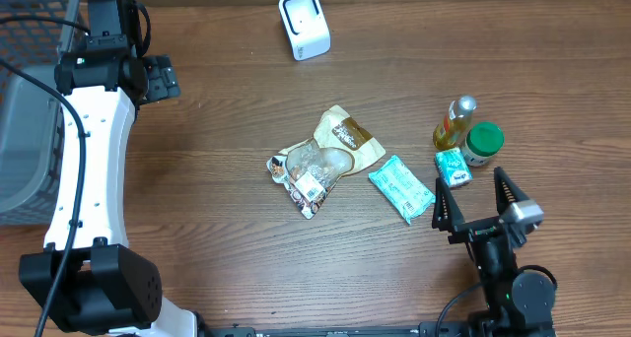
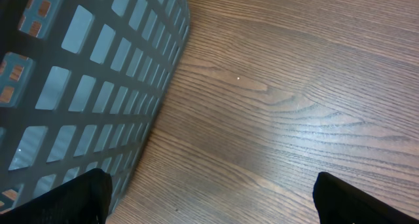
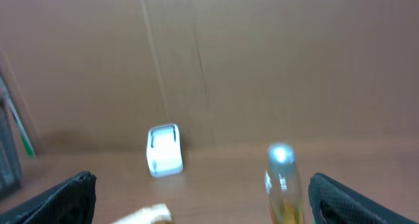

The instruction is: Scan the item barcode

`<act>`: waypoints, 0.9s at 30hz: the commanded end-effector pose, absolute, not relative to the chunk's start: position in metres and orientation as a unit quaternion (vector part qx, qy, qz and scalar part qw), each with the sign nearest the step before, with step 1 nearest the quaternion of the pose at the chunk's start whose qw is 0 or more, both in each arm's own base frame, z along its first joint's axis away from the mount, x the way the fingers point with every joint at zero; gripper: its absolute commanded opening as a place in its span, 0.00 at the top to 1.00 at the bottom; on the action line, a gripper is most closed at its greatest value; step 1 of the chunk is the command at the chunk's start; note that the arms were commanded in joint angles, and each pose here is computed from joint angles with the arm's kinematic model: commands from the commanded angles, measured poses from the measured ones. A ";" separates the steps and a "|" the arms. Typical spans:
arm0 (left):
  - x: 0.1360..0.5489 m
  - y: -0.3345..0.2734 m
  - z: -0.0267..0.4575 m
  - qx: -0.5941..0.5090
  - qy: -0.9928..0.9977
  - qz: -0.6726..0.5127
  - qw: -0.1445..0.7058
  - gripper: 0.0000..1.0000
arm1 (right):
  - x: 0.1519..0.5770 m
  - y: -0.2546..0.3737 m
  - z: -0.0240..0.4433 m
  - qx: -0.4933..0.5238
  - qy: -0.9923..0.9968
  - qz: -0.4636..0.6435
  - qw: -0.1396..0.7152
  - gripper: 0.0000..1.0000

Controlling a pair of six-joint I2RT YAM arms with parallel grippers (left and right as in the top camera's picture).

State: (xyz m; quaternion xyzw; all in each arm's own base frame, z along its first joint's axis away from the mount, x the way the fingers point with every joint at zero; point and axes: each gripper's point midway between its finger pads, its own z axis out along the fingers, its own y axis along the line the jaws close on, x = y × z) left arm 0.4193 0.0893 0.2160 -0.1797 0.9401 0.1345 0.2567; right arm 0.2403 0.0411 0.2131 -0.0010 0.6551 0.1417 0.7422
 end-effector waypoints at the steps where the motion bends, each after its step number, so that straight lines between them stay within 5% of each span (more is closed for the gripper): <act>1: 0.422 0.090 0.221 -0.180 0.938 0.138 0.263 0.00 | 0.243 0.039 0.180 0.005 0.700 0.131 0.702 0.00; 27: 0.422 0.090 0.221 -0.180 0.938 0.138 0.263 0.00 | 0.243 0.038 0.170 -0.020 0.714 0.103 0.692 0.00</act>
